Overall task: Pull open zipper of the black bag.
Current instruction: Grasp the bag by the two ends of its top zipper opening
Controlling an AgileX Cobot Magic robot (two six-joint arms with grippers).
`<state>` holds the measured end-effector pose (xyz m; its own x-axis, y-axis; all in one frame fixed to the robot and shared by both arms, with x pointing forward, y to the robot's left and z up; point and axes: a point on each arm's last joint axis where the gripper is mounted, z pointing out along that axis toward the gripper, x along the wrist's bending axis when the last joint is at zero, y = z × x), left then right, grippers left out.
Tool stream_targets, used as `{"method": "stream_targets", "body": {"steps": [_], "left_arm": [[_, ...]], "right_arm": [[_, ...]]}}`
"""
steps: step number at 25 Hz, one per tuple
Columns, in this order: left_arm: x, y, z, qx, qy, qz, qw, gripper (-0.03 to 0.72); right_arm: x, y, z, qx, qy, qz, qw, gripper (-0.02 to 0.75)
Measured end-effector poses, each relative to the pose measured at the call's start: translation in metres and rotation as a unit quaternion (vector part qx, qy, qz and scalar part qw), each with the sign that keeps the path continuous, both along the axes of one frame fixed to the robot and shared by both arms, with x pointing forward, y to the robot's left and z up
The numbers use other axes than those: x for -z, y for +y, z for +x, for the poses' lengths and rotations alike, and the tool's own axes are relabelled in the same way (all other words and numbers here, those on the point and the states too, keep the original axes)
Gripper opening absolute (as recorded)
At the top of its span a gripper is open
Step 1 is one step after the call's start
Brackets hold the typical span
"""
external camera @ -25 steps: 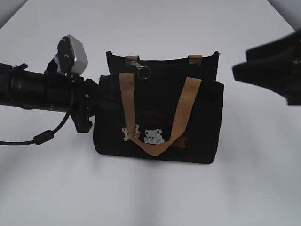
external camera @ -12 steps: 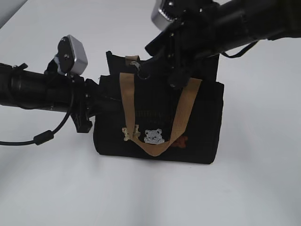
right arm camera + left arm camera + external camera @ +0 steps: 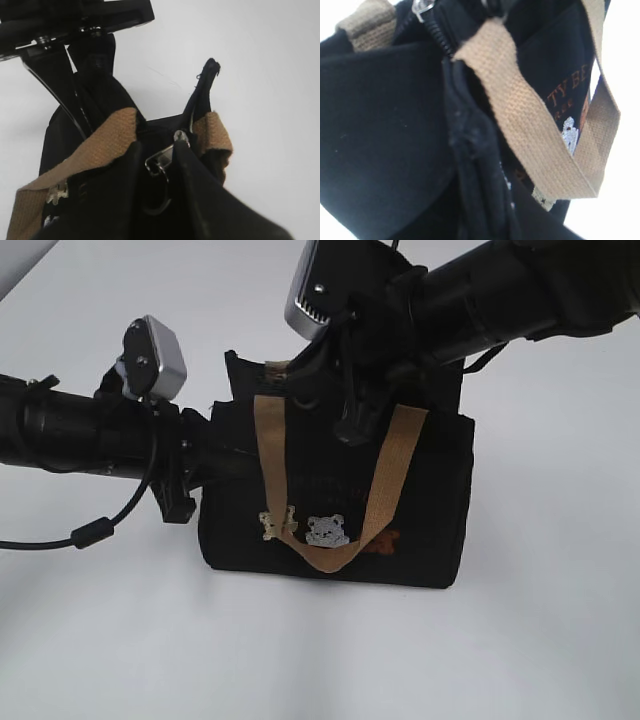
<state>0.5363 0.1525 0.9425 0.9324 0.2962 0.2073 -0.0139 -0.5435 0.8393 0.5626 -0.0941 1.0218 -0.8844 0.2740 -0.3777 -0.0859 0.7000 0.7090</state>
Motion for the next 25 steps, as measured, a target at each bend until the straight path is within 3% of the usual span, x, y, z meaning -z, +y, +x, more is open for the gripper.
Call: {"method": "stream_targets", "body": {"steps": [2, 4, 11, 15, 19, 25], "left_arm": [[0.000, 0.000, 0.000, 0.000, 0.000, 0.002, 1.000, 0.071], [0.000, 0.000, 0.000, -0.001, 0.000, 0.002, 1.000, 0.071], [-0.001, -0.001, 0.000, 0.001, 0.000, -0.004, 1.000, 0.071], [-0.004, -0.003, 0.001, 0.004, -0.002, -0.016, 1.000, 0.071], [-0.005, -0.005, 0.000, 0.009, -0.002, -0.021, 1.000, 0.071], [-0.005, -0.005, 0.000, 0.006, -0.002, -0.017, 1.000, 0.071]], "right_arm": [[0.000, 0.000, 0.000, 0.000, 0.000, 0.000, 1.000, 0.034], [0.000, 0.000, 0.000, 0.003, 0.002, 0.002, 1.000, 0.010], [-0.022, -0.012, -0.003, 0.055, 0.032, 0.050, 0.997, 0.003], [-0.032, -0.035, -0.002, 0.086, 0.084, 0.085, 0.989, 0.003], [-0.033, -0.071, -0.001, 0.135, 0.180, 0.101, 0.969, 0.003], [-0.030, -0.126, -0.003, 0.251, 0.315, 0.112, 0.908, 0.002]]}}
